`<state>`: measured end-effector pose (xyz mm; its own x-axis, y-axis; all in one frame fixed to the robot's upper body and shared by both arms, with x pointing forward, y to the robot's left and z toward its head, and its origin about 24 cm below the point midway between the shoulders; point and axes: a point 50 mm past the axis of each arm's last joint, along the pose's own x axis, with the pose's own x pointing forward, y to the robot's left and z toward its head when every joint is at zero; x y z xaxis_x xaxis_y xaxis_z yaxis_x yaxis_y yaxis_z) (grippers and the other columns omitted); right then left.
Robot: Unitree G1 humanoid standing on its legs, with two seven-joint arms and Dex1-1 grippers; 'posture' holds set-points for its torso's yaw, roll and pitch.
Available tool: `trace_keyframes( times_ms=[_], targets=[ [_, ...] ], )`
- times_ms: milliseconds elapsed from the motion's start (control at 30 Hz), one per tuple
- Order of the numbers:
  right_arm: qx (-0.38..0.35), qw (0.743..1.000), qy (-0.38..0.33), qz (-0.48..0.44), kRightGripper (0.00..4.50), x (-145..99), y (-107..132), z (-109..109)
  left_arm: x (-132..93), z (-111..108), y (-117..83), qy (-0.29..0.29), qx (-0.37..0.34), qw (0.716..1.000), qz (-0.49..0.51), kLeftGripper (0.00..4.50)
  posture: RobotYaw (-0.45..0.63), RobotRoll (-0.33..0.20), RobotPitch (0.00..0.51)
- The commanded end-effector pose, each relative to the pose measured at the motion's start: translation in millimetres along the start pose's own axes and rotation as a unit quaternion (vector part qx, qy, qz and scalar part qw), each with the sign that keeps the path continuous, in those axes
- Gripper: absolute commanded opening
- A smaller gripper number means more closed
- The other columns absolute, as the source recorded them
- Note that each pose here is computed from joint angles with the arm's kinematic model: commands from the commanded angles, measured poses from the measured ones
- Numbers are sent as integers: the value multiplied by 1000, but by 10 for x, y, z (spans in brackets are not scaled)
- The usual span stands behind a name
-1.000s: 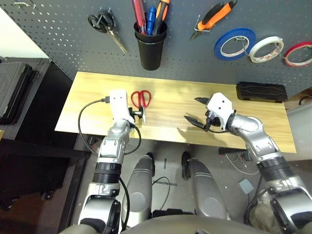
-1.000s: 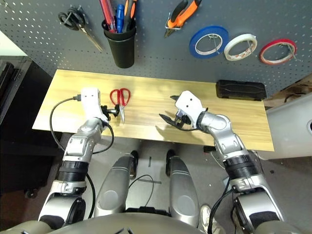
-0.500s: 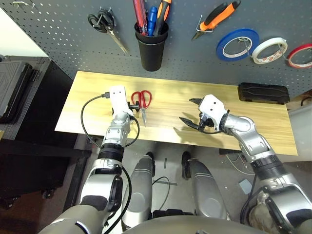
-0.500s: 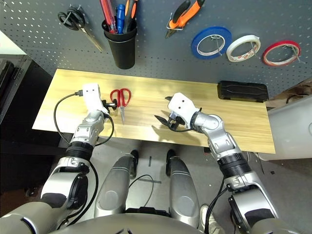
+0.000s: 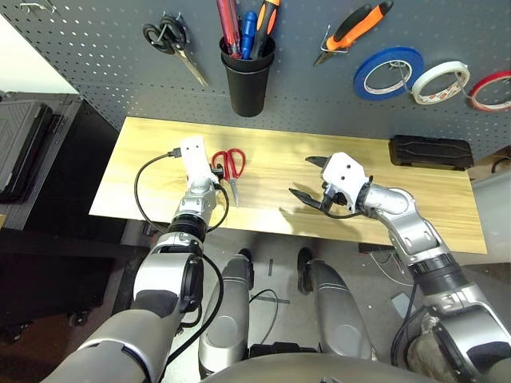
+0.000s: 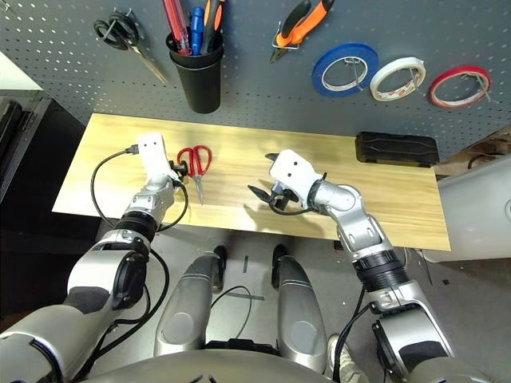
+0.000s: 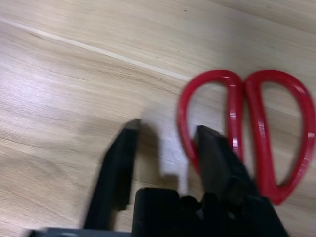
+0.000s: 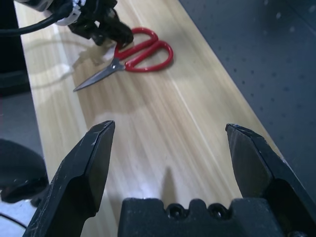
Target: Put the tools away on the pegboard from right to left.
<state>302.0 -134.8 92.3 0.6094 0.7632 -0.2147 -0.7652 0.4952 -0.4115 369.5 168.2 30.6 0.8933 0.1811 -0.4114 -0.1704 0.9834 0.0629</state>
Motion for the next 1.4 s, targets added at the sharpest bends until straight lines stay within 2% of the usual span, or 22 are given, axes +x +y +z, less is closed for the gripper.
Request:
trace_keyframes(
  times_ms=[33, 100, 133, 267, 433, 633, 767, 933, 1133, 1400],
  targets=[
    [2, 1000, 5, 17, 4500, -23, 17, -20, -20, -222, 28, 33, -10, 999, 3, 819, 167, 0, 337],
    [2, 1000, 6, 20, 4500, -22, 10, -23, -24, -212, 37, 29, -21, 999, 3, 83, 174, 0, 335],
    [1, 1000, 6, 21, 4500, -21, 8, -25, -28, -208, 40, 26, -25, 999, 2, 38, 177, 0, 332],
    [-4, 1000, -1, 23, 4500, -7, -21, -15, -76, -130, 61, -14, -43, 999, -13, 38, 195, 0, 323],
    [-10, 1000, -11, 20, 4500, -4, -79, -27, -255, -5, 134, -73, -69, 994, -30, 38, 213, 0, 312],
    [-13, 1000, -23, 9, 4500, 7, -188, -36, -692, 151, 253, -176, -119, 974, -77, 38, 258, 0, 304],
    [-11, 999, -40, 0, 4500, 3, -288, -13, -965, 241, 333, -222, -135, 961, -99, 38, 288, 0, 303],
    [-8, 998, -65, -6, 4500, -53, -422, 17, -1252, 455, 350, -272, -136, 944, -131, 38, 319, 0, 298],
    [-5, 990, -138, -8, 4500, -217, -599, 159, -1447, 799, 366, -324, -139, 924, -145, 38, 338, 0, 292],
    [1, 978, -208, -4, 4500, -495, -819, 394, -1553, 1125, 443, -366, -133, 910, -144, 38, 334, 0, 286]
  ],
)
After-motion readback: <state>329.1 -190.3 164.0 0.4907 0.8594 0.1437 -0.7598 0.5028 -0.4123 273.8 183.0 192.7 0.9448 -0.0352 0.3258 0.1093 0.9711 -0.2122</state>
